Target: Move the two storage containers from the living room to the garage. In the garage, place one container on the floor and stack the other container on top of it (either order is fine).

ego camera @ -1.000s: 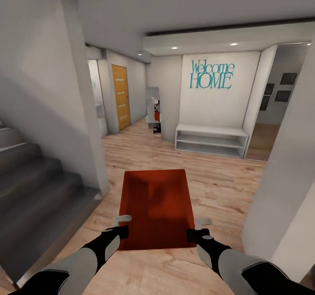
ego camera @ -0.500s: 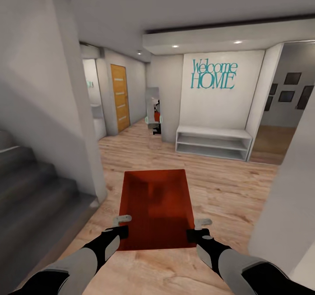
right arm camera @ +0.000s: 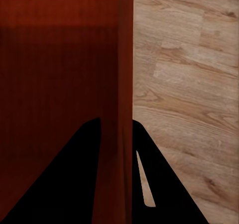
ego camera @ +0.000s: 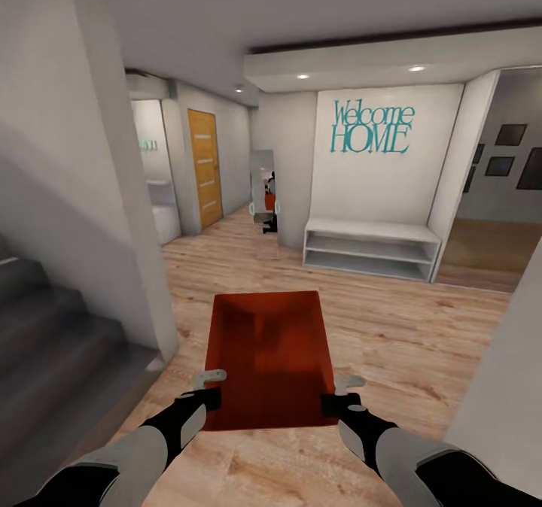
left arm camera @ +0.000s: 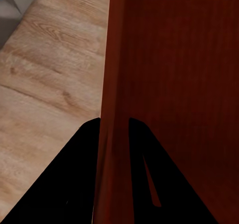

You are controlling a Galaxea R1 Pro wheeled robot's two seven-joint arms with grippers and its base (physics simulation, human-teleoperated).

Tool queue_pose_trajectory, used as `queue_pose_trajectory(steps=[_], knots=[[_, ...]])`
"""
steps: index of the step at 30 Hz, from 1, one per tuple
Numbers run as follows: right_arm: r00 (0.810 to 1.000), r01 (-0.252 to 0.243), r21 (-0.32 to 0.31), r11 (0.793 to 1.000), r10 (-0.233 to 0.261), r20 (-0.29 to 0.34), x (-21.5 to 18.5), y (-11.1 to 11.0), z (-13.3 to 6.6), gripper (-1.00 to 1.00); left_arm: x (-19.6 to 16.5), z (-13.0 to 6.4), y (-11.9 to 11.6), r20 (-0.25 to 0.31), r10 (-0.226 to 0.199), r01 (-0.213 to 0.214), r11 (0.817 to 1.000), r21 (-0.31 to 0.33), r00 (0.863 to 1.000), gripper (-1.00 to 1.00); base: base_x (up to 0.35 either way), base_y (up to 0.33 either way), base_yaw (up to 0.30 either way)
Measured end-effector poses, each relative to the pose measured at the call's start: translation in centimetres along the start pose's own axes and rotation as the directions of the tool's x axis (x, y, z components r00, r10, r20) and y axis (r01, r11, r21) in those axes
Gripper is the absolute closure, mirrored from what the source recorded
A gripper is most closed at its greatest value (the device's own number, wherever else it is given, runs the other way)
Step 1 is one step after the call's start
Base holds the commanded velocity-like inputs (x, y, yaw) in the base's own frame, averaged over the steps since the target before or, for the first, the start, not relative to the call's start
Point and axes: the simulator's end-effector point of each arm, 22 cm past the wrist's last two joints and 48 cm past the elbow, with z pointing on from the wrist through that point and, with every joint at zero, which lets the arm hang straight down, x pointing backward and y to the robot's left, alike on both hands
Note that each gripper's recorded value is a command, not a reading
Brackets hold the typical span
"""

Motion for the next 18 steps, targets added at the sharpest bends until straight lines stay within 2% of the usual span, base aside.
queue_pose_trajectory(steps=[18], knots=[[1.0,-0.002,0.001,1.0,0.002,0.002,-0.05,0.05,-0.01,1.0,-0.13,0.0,0.05,0.002,0.002,-0.002,1.0,0.0,1.0,1.0,0.323,0.0,0.0]])
